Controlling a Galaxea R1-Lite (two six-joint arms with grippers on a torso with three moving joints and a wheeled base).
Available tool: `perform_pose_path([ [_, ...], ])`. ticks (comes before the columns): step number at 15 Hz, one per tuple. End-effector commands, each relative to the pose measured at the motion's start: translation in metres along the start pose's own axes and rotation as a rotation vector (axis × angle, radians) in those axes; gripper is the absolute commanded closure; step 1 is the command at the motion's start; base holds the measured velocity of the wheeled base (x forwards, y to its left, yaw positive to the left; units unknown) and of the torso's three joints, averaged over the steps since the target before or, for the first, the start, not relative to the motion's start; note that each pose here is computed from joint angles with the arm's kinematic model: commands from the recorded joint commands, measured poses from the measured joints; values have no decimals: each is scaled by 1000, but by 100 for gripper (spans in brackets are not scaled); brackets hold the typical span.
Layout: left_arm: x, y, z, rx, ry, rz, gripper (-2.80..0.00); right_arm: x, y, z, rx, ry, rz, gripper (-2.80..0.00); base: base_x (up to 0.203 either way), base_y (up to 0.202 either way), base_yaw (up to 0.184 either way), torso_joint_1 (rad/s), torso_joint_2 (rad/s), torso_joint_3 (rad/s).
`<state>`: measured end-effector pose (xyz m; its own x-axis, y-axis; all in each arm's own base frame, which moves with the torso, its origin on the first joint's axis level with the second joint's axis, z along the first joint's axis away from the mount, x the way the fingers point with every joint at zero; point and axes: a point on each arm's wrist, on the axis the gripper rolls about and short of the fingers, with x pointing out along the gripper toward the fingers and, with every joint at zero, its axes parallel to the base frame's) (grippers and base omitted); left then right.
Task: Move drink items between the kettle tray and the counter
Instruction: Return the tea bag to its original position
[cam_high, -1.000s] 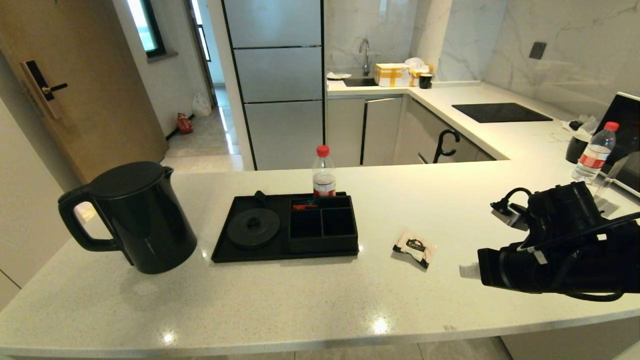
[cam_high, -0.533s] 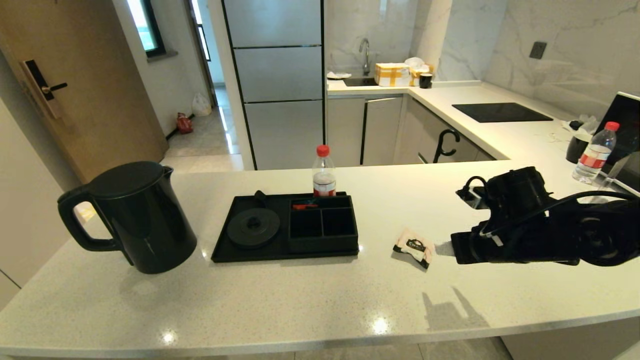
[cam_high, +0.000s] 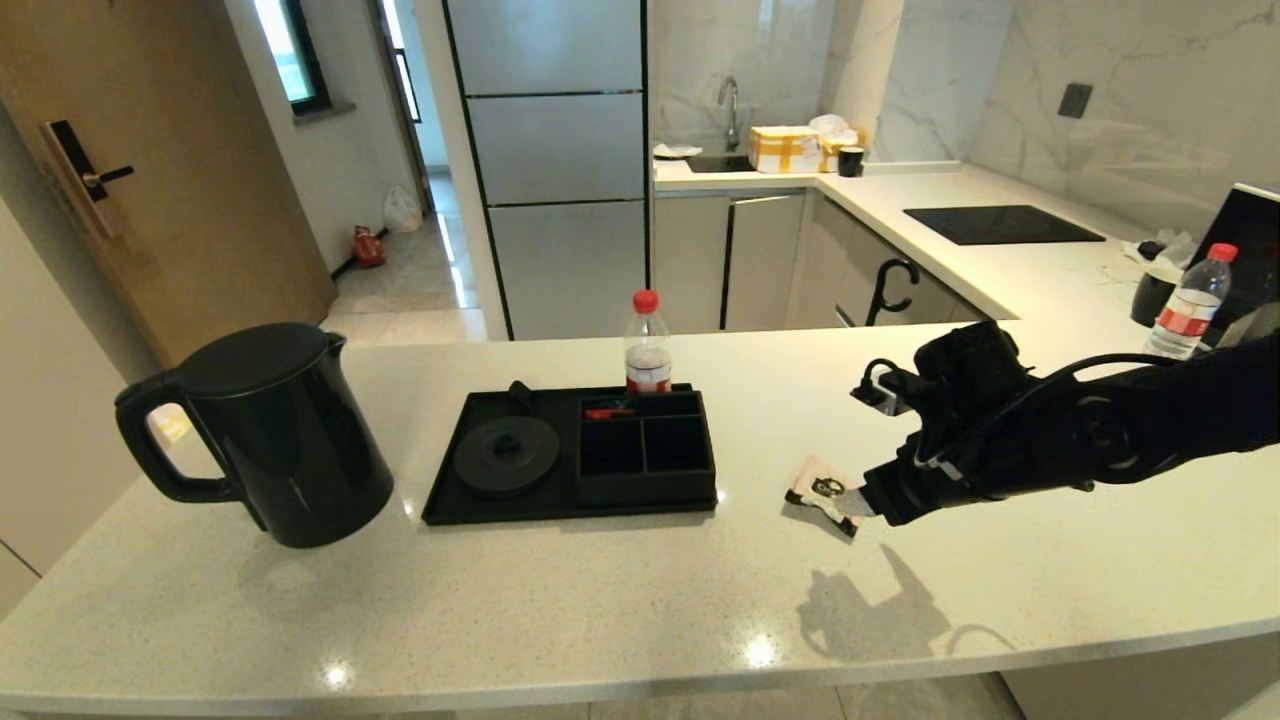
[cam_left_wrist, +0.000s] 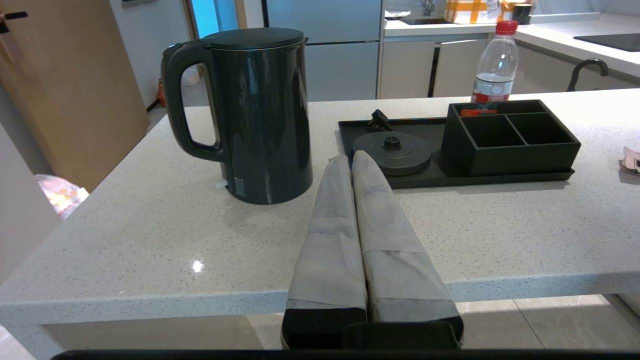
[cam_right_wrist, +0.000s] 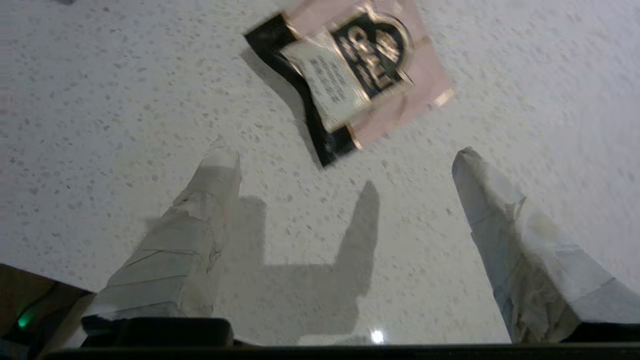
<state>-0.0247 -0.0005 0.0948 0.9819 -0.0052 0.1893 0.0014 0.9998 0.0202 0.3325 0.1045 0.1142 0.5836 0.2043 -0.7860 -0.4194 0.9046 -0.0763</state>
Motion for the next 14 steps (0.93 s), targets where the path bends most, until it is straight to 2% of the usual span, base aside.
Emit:
perform_pose_path([
  [1,1,0,-11,0,39,0,0,17,4,1,-23,26,12,-280,0,0,0,0,0,0],
  [5,1,0,-11,0,37,0,0,38,3,6,-93,46,17,-280,0,0,0,0,0,0],
  [11,1,0,-11,0,37,0,0,65,0,18,-100,37,12,-280,0,0,0,0,0,0],
  [14,1,0,-11,0,37,0,0,78,-1,21,-128,49,9,-280,0,0,0,0,0,0],
])
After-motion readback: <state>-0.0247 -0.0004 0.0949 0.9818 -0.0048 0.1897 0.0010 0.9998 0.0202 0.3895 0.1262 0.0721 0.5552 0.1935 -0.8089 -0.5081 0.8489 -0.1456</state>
